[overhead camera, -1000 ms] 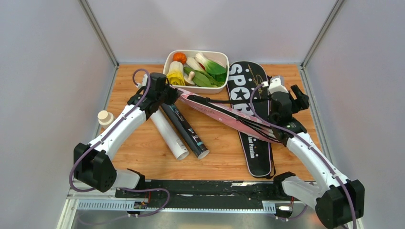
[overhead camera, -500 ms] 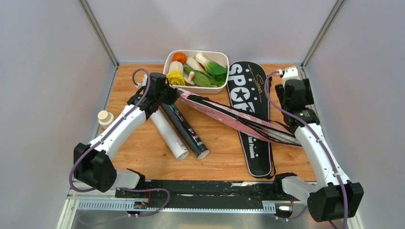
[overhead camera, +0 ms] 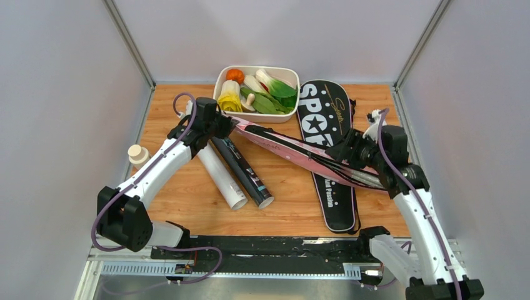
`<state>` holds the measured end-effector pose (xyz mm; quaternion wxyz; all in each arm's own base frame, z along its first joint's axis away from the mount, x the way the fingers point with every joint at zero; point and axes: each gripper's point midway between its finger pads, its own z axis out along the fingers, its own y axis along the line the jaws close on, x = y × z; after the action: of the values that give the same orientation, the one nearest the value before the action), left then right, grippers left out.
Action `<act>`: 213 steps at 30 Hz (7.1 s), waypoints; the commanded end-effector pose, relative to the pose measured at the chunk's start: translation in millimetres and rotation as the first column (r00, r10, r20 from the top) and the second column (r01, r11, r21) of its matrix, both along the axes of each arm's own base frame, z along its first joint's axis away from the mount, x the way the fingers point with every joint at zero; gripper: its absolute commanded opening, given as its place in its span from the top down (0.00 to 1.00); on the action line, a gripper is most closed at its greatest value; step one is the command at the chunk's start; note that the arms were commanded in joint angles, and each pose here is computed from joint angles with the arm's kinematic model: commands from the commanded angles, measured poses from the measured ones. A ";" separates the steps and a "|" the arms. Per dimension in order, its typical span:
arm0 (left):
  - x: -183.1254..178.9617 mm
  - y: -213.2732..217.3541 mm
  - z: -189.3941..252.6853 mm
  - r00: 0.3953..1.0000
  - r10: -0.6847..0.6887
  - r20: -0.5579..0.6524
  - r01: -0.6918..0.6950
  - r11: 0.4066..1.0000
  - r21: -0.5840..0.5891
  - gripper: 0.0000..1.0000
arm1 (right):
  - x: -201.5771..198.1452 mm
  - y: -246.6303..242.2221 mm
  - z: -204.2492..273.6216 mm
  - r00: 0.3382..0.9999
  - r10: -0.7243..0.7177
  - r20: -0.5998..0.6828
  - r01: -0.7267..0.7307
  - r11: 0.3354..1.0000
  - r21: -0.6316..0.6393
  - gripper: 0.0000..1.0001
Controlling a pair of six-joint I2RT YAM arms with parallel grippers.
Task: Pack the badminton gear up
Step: Zip the racket bag at the center of the board, then place the racket bag at the racket bag.
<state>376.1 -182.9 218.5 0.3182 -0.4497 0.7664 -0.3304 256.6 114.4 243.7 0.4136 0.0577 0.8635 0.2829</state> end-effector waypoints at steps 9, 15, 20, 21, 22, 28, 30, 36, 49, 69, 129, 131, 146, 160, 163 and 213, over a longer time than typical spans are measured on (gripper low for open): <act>2.2 -7.1 22.7 0.998 -0.004 0.070 0.009 0.997 -0.075 1.00 | -55.0 63.3 -22.4 0.992 0.076 -0.101 -0.023 0.894 0.448 0.34; 1.6 -9.4 20.3 0.998 -0.008 0.059 0.013 0.996 -0.088 1.00 | -43.7 88.1 -36.6 0.995 0.046 -0.084 -0.003 0.889 0.458 0.34; -0.3 -10.2 18.0 0.999 -0.010 0.051 0.015 0.996 -0.093 1.00 | -23.6 89.9 -47.5 0.995 -0.070 -0.072 0.095 0.892 0.443 0.32; -0.9 -10.5 17.8 0.999 -0.012 0.050 0.016 0.995 -0.094 1.00 | -20.2 89.8 -49.0 0.993 -0.088 -0.074 0.112 0.884 0.454 0.32; -1.0 -11.3 17.2 0.999 -0.014 0.048 0.018 0.995 -0.096 1.00 | -17.2 89.9 -51.1 0.992 -0.102 -0.081 0.128 0.879 0.459 0.31; -2.9 -14.9 15.2 0.999 -0.025 0.042 0.030 0.994 -0.107 1.00 | 2.3 83.5 -57.4 0.977 -0.200 -0.076 0.212 0.871 0.443 0.30; -3.3 -15.2 15.8 0.999 -0.026 0.044 0.030 0.994 -0.108 1.00 | 6.9 80.1 -60.0 0.971 -0.227 -0.073 0.235 0.872 0.428 0.30; -4.6 -15.5 13.8 0.999 -0.029 0.039 0.033 0.994 -0.109 1.00 | 16.0 79.6 -51.6 0.971 -0.240 -0.014 0.223 0.877 0.426 0.35; -5.5 -16.1 16.3 0.999 -0.029 0.046 0.034 0.993 -0.114 1.00 | 26.5 79.9 -47.8 0.967 -0.253 0.032 0.219 0.887 0.406 0.47; -4.9 -15.6 16.4 0.999 -0.023 0.046 0.028 0.993 -0.115 1.00 | 29.7 78.5 -40.9 0.967 -0.199 0.162 0.141 0.939 0.314 0.76; 28.3 61.5 100.1 0.949 0.091 0.302 -0.125 0.987 0.096 1.00 | -6.4 -262.8 -92.8 0.445 -0.895 0.022 0.882 0.433 -0.185 1.00; 27.7 57.3 100.1 0.948 0.076 0.309 -0.107 0.991 0.084 1.00 | 4.6 -251.9 -74.1 0.535 -0.843 0.052 0.838 0.522 -0.158 0.91; 13.7 51.4 114.0 0.913 -0.068 0.402 -0.009 0.982 0.187 1.00 | 54.8 -97.0 71.2 0.909 -0.142 0.392 0.225 0.959 -0.174 0.21; -8.8 11.7 136.8 0.830 -0.248 0.500 0.205 0.969 0.139 1.00 | 22.0 41.9 72.9 0.685 0.451 0.573 -0.193 0.870 -0.454 0.12; -8.1 4.5 140.1 0.814 -0.278 0.509 0.239 0.960 0.143 1.00 | 22.1 61.1 53.6 0.675 0.481 0.560 -0.168 0.839 -0.518 0.11; -91.0 -10.7 94.7 0.410 -0.795 0.448 0.422 0.601 0.679 0.28 | 166.3 -98.4 -62.9 0.998 0.054 -0.035 -0.048 0.987 0.152 0.76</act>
<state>285.3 -196.7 320.0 0.5202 0.1181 0.7484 -0.3941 410.5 25.8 189.0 0.3688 0.0755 0.8758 0.3022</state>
